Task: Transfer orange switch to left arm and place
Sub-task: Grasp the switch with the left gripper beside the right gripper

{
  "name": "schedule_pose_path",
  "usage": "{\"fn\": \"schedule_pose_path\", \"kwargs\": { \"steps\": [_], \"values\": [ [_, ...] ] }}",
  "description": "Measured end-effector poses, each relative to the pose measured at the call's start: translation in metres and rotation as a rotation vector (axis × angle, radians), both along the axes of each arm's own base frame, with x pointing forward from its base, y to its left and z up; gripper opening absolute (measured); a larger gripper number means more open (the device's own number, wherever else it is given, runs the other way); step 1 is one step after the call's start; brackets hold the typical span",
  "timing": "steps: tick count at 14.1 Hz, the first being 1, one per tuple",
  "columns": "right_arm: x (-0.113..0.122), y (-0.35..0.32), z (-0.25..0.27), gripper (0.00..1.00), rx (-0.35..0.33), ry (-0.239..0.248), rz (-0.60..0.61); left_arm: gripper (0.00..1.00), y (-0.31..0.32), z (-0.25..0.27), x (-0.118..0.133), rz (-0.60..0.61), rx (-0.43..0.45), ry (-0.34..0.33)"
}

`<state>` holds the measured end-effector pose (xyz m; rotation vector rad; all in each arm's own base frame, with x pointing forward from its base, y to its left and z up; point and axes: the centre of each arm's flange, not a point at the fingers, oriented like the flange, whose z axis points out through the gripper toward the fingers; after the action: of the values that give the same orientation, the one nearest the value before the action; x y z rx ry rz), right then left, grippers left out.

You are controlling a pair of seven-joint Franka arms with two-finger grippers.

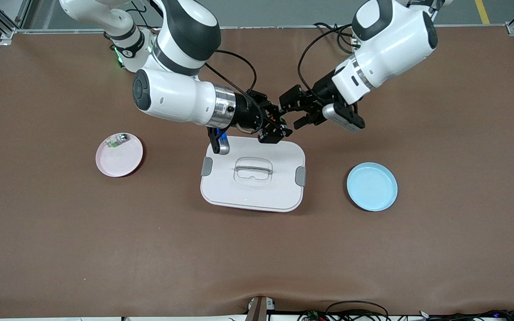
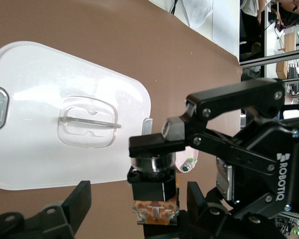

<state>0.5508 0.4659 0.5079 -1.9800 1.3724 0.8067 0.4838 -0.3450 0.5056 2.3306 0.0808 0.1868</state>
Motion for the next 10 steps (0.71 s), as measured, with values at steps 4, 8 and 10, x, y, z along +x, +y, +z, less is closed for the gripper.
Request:
{"fn": "schedule_pose_path", "kwargs": {
  "steps": [4, 8, 10],
  "values": [
    [0.000, 0.000, 0.000, 0.73, 0.000, 0.000, -0.001, 0.66, -0.008, 0.000, -0.005, -0.009, -0.001, -0.008],
    [0.000, 0.000, -0.002, 0.73, -0.001, 0.002, -0.001, 0.51, -0.013, -0.001, -0.008, -0.015, -0.004, -0.006],
    [0.001, 0.000, -0.003, 0.73, -0.001, 0.003, -0.003, 0.42, -0.013, -0.001, -0.007, -0.010, -0.008, -0.004]
  ]
}}
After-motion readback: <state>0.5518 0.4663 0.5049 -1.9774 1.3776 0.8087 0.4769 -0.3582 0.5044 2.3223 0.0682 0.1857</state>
